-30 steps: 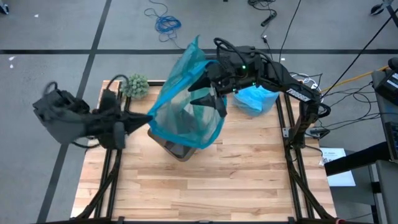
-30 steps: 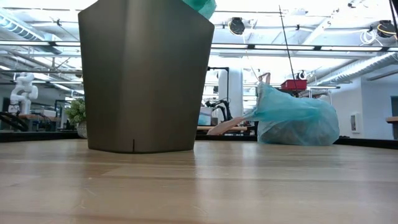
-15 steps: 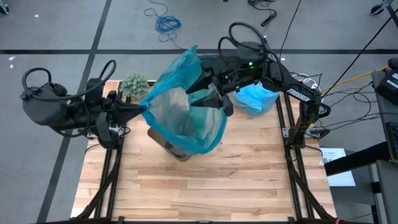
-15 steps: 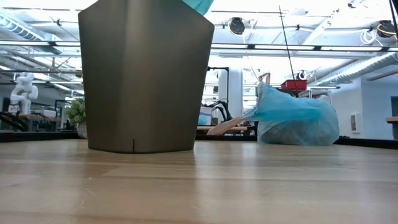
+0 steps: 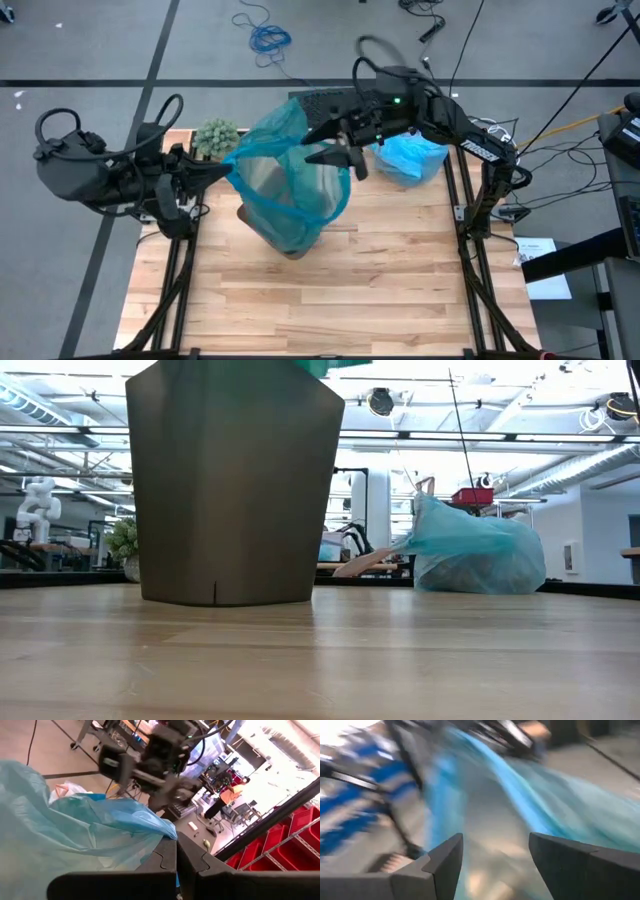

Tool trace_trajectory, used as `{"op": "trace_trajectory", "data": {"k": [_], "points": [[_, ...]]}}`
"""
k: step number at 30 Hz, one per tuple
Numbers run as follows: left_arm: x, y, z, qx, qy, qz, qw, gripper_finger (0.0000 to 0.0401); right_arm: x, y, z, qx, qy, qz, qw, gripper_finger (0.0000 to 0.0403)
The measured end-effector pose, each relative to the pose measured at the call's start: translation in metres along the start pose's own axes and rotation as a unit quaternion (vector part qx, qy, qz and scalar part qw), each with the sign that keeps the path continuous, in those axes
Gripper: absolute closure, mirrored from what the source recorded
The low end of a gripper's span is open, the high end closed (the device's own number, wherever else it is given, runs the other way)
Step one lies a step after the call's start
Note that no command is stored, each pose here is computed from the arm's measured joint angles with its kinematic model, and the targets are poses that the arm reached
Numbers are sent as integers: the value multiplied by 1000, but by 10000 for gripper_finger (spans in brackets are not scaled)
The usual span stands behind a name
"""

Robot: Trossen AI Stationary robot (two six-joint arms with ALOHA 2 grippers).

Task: Place trash/remove bag and relplace
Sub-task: Insert the bottom blue trash bag into the trash bin

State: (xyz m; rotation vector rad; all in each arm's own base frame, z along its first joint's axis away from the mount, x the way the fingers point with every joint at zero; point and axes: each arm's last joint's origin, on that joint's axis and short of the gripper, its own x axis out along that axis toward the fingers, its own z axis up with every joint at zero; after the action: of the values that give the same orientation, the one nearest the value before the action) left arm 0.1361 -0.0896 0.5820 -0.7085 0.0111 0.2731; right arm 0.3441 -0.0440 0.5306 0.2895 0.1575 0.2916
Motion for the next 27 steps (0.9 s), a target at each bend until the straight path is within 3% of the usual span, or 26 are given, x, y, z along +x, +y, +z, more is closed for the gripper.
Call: {"op": "trace_trajectory", "data": {"k": [4,6,11,20,23,27], "points": [[0,0,0,4,0,0,1000,401,-5,-15,-12,-25,53,-117,991,181],[0,0,0,9,0,0,1000,401,-9,-20,-14,-38,66,-150,986,181],[0,0,0,9,2,-2,1000,401,-2,-33,-19,-44,82,-160,983,181],[0,-1,1,19,-1,-6,1000,401,44,-73,-41,-90,105,-188,973,190],[0,-3,3,15,-7,-13,1000,401,50,-81,-46,-88,116,-186,972,235],[0,-8,8,23,-23,-31,999,401,41,-73,-40,-98,111,-159,976,352]]}}
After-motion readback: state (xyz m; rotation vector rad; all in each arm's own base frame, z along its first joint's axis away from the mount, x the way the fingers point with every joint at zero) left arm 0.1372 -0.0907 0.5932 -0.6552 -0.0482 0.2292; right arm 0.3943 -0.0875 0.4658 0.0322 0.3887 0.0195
